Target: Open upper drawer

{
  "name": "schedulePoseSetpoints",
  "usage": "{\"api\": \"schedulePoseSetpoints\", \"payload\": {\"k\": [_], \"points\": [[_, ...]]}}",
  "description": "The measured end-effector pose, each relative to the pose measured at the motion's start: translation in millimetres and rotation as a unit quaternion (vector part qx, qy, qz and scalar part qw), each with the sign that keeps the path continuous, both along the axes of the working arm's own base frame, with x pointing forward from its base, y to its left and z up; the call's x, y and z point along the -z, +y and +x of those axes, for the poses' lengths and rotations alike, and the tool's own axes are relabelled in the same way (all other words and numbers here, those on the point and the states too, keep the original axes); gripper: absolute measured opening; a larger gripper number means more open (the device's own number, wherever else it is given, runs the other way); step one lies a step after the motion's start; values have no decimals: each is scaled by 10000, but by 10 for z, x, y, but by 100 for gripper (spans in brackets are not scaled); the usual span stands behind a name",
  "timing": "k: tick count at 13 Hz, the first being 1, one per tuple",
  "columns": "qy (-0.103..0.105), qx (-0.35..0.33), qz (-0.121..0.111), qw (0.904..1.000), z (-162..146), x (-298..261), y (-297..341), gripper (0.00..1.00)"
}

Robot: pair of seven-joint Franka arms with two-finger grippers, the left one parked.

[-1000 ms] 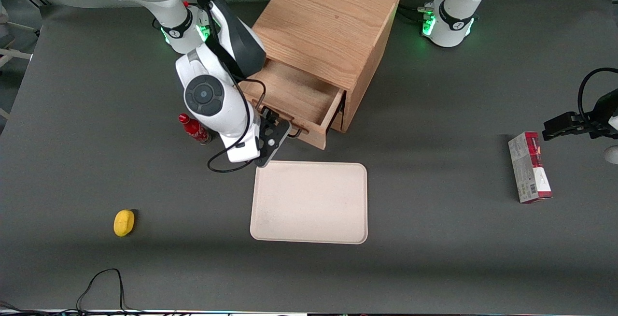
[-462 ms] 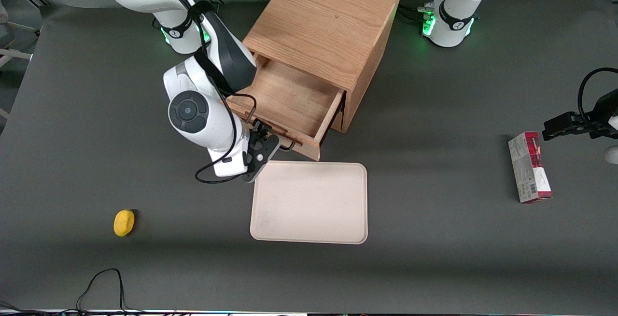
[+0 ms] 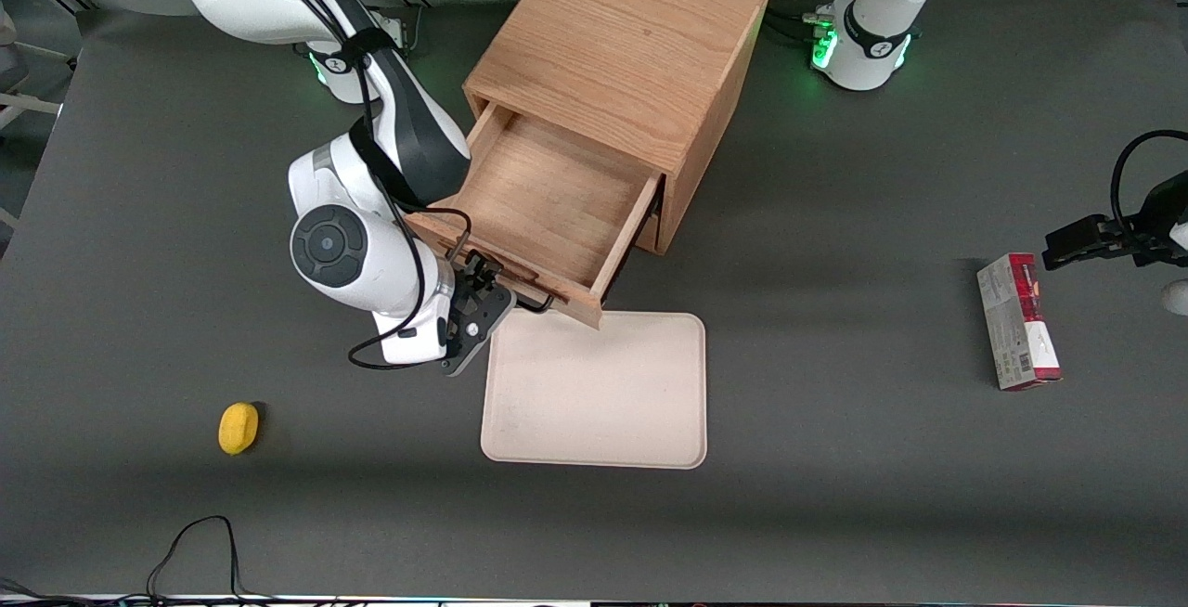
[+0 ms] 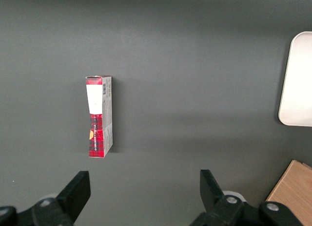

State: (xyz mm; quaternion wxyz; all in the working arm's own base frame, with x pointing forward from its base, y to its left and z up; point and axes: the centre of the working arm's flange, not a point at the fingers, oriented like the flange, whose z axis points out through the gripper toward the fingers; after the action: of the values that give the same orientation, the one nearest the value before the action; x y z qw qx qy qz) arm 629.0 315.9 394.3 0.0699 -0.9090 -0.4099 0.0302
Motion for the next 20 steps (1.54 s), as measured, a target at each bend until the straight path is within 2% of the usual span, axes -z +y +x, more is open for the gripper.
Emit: {"api": "schedulePoseSetpoints", "payload": {"k": [9,14,16,20], "points": [[-98,270,29,9996,284,4,-299,100],[-93,275,26,9996,333,6,-301,100],[-114,253,42,9996,347,-117,-286,100],[-163,230,81,9996,342,-700,-266,100]]}}
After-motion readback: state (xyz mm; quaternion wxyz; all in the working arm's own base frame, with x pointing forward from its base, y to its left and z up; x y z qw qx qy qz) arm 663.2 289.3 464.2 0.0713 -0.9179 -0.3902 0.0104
